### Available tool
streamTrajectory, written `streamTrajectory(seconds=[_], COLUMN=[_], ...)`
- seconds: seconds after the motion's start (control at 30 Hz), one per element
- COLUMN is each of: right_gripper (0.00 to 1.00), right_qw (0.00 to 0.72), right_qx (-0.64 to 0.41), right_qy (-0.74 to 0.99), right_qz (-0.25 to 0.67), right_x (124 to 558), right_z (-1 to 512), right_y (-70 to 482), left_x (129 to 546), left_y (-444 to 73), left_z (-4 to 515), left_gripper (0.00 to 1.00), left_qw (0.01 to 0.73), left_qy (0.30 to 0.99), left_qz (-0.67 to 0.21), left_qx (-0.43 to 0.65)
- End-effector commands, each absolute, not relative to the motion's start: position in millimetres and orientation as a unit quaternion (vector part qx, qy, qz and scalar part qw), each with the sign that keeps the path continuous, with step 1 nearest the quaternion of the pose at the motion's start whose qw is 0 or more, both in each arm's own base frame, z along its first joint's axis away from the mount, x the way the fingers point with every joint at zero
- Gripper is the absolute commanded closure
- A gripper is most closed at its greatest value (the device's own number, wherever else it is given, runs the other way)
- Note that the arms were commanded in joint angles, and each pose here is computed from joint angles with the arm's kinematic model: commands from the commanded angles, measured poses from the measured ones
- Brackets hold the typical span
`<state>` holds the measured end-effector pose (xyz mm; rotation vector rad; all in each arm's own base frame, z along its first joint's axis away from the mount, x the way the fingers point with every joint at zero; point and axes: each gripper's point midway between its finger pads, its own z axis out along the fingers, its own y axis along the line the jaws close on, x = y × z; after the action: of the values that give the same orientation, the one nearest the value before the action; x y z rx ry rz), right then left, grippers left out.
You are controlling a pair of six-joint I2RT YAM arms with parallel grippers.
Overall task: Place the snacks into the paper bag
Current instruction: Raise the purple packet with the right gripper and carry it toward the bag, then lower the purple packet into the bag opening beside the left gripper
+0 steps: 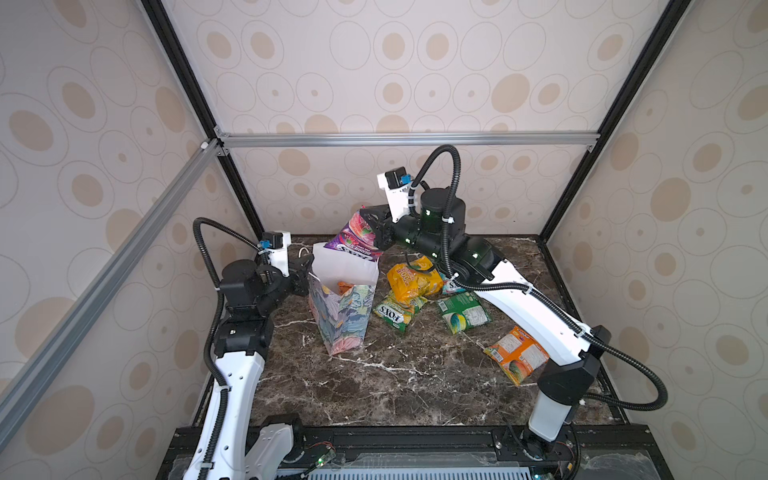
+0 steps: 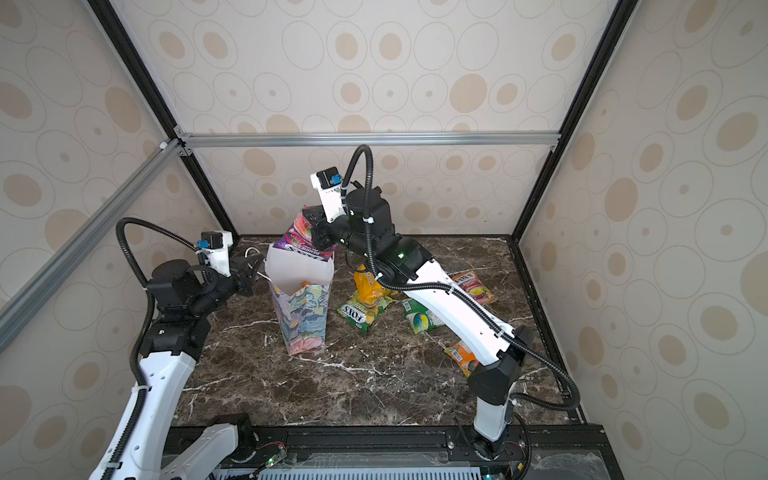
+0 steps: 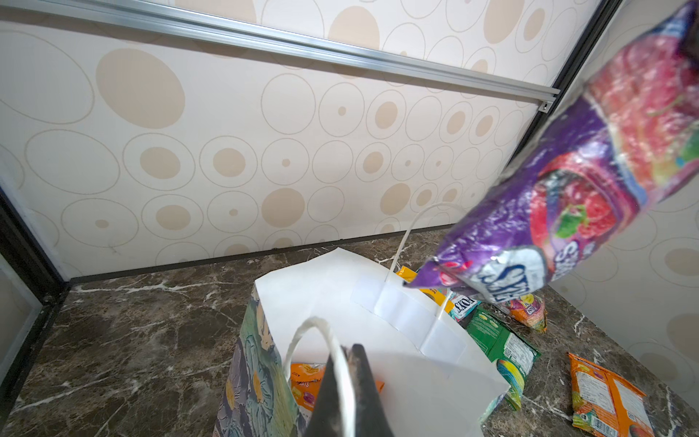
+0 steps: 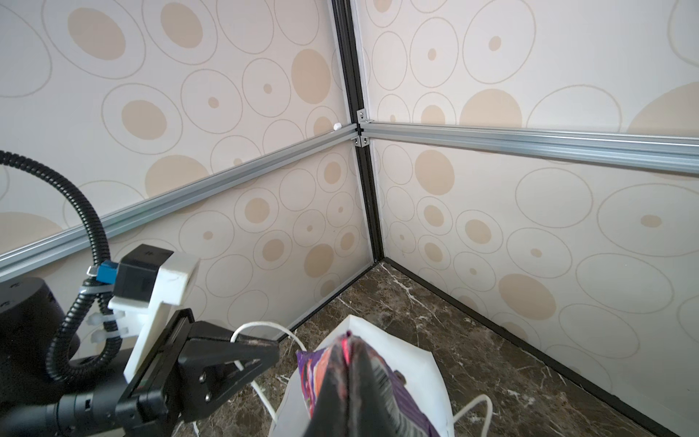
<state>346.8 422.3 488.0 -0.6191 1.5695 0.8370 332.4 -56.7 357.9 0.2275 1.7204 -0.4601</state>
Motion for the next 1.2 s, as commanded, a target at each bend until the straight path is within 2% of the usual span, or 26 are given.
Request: streamTrajectory(seconds=[0.0,0.53,0.9,1.17], right_gripper=[1.0,1.0,1.0,1.0], right_qw=[0.607,0.583,0.609,0.59], right_qx=[-0.268,-0.235,-0.203,-0.185], right_qy=[0.65,0.701,0.729,0.756], right_qz=[0.37,0.339,0.237,0.216], right_x=[344.1,384.5,368.2,368.0], right_z=[510.1,466.5,452.9,430.5], right_y=[430.6,459.1,462.9,463.6], left_x=[329.3,326.6,326.9,326.6], left_y=[-55.4,-52.5,-52.2,-53.0], left_z=[371.0,374.2,373.8,374.5], left_gripper=[1.0,1.0,1.0,1.0], left_qw=[0.641,0.647,0.646,0.647], left_qy=[0.735,0.733,0.733,0.732], left_qz=[-0.194,-0.183,-0.182,-0.184], left_qx=[0.108,0.106,0.105,0.106])
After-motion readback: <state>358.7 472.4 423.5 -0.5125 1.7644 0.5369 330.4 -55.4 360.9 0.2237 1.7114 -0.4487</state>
